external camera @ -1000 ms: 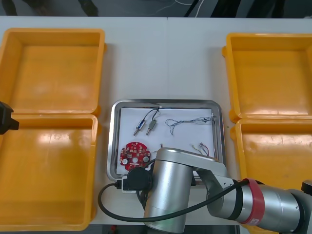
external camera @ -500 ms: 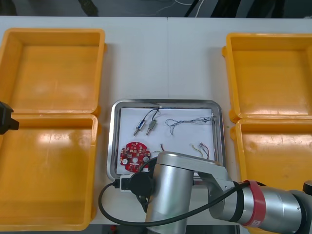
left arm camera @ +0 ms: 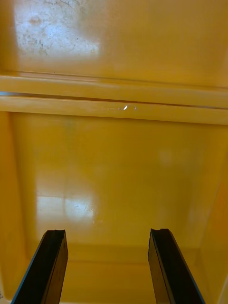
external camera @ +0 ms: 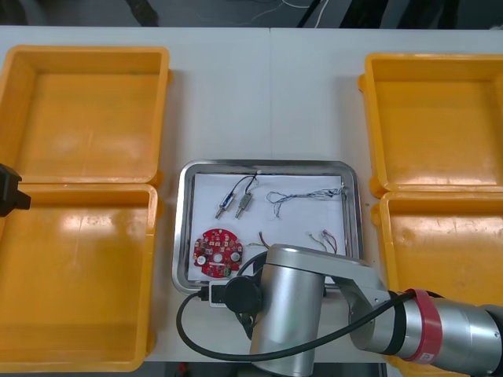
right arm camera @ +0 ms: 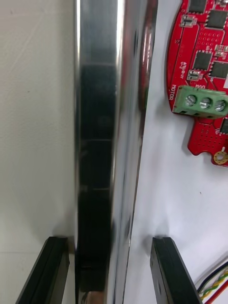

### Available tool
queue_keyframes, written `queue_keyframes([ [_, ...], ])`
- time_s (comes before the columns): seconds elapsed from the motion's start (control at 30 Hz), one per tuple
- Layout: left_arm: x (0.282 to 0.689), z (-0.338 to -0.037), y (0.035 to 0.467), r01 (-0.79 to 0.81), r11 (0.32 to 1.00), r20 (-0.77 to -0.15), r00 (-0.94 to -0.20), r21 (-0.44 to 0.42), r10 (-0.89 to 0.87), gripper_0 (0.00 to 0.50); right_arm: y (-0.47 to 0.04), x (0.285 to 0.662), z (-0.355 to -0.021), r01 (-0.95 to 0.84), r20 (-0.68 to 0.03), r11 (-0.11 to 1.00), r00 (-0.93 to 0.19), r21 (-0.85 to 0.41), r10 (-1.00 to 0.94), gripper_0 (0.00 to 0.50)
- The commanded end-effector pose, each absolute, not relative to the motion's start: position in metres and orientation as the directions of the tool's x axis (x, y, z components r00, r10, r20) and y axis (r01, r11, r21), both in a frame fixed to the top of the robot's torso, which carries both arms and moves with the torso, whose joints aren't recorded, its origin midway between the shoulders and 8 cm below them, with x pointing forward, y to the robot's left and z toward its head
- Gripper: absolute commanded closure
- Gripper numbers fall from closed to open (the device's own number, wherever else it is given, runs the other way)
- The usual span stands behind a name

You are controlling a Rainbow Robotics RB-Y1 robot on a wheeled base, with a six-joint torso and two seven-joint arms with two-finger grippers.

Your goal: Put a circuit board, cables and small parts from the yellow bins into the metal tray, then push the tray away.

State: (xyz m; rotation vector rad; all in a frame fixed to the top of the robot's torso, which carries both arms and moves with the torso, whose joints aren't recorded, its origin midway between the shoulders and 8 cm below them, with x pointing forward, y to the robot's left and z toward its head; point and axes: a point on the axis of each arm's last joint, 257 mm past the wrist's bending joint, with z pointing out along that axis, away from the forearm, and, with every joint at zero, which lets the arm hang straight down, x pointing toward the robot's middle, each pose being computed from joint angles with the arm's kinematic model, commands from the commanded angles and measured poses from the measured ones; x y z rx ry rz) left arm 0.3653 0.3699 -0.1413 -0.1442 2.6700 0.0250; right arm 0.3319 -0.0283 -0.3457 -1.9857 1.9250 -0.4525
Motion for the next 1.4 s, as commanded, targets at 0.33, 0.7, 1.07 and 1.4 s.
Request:
queue_keyframes([
  [0.33,0.361,-0.128,0.383,-0.028,0.996,-0.465,-0.885,0.085,0.015,0.000,-0.027,0.306,-0.334,-0.899,-0.013,-0.025,0.034,-0.438,-0.999,0.000],
  [0.7,0.361,-0.128,0.383,-0.028,0.996,-0.465,-0.885,0.085,0.015,0.000,-0.023,0.305,-0.334,-0.899,-0.019,-0.026,0.039,-0.437,-0.999,0.000],
  [1.07,0.361,-0.128,0.383,-0.028,0.996,-0.465,-0.885,0.085,0.015,0.000,-0.017,0.302,-0.332,-0.900,-0.036,-0.017,0.036,-0.435,-0.999,0.500],
  [1.4,0.361,-0.128,0.383,-0.028,0.996,-0.465,-0.885,0.085,0.015,0.000,-0.018,0.309,-0.329,-0.889,-0.037,-0.009,0.029,-0.457,-0.999,0.500],
])
